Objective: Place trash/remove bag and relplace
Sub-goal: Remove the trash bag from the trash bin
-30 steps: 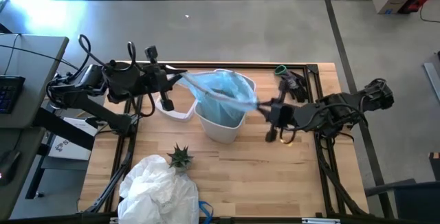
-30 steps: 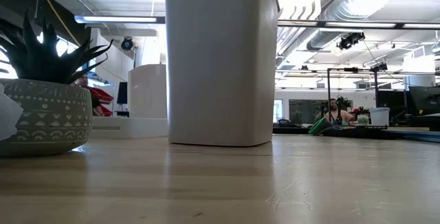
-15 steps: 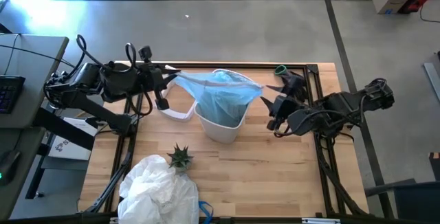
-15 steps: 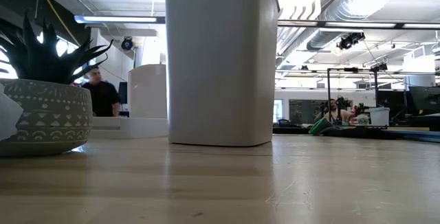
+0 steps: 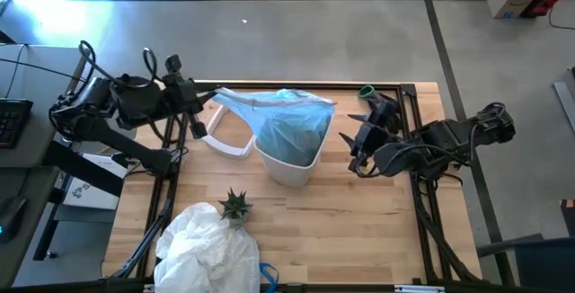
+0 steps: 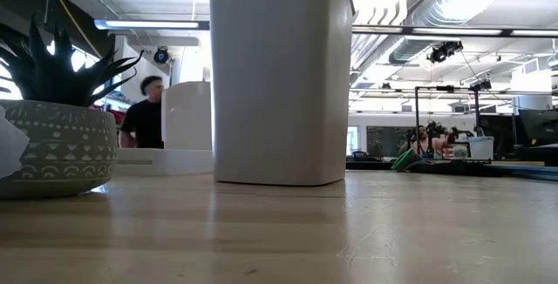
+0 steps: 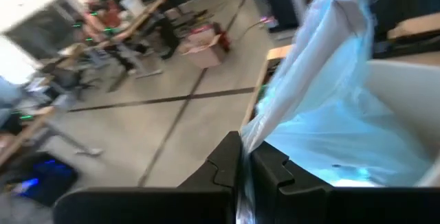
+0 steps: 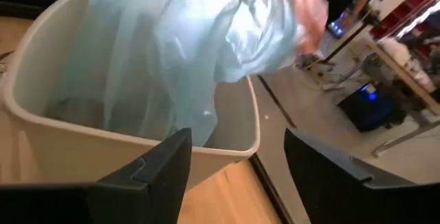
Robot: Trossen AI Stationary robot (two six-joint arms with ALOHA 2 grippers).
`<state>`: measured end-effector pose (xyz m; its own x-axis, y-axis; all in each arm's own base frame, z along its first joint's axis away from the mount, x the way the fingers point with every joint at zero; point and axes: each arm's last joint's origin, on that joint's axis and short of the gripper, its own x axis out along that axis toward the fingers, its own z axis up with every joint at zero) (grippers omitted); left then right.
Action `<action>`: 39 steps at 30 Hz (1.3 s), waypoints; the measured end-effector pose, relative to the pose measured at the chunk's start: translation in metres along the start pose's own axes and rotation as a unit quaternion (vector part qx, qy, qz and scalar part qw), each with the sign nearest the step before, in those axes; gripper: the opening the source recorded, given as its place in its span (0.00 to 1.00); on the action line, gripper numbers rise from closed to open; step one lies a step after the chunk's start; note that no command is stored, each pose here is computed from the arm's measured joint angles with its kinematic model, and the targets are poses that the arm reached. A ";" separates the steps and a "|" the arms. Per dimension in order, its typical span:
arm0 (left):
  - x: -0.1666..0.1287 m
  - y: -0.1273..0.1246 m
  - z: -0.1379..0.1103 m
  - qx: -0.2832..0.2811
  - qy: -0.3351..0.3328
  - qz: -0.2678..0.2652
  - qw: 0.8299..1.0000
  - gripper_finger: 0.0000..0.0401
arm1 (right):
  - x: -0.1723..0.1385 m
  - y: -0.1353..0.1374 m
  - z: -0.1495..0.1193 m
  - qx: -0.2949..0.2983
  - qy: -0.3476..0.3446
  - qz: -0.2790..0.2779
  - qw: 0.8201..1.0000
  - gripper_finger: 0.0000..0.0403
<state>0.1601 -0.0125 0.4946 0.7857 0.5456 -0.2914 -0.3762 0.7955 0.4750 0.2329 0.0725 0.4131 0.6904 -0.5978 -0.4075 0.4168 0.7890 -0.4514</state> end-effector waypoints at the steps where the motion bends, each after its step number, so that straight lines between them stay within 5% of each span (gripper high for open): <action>1: -0.002 0.001 -0.001 -0.006 -0.005 -0.015 1.000 0.00 | 0.001 -0.001 0.000 0.007 0.003 0.004 1.000 0.54; 10: 0.000 -0.005 -0.007 -0.054 0.024 -0.071 0.996 0.00 | 0.001 0.007 0.000 0.017 0.019 0.114 0.993 0.46; 15: -0.001 -0.008 -0.007 -0.076 0.026 -0.098 0.992 0.00 | 0.005 0.010 -0.008 0.025 0.056 0.094 0.994 0.42; 24: 0.000 -0.011 -0.014 -0.047 0.062 -0.098 0.992 0.00 | -0.003 0.015 -0.002 -0.036 -0.005 -0.021 0.999 0.33; 39: 0.000 -0.010 -0.015 -0.050 0.066 -0.086 0.993 0.00 | 0.026 -0.003 0.011 -0.086 -0.005 0.017 0.996 0.32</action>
<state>0.1561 -0.0166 0.4772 0.7741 0.4238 -0.4703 -0.2939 0.8985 0.3260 0.2560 0.0566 0.4126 0.7082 -0.5688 -0.4182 0.2859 0.7727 -0.5667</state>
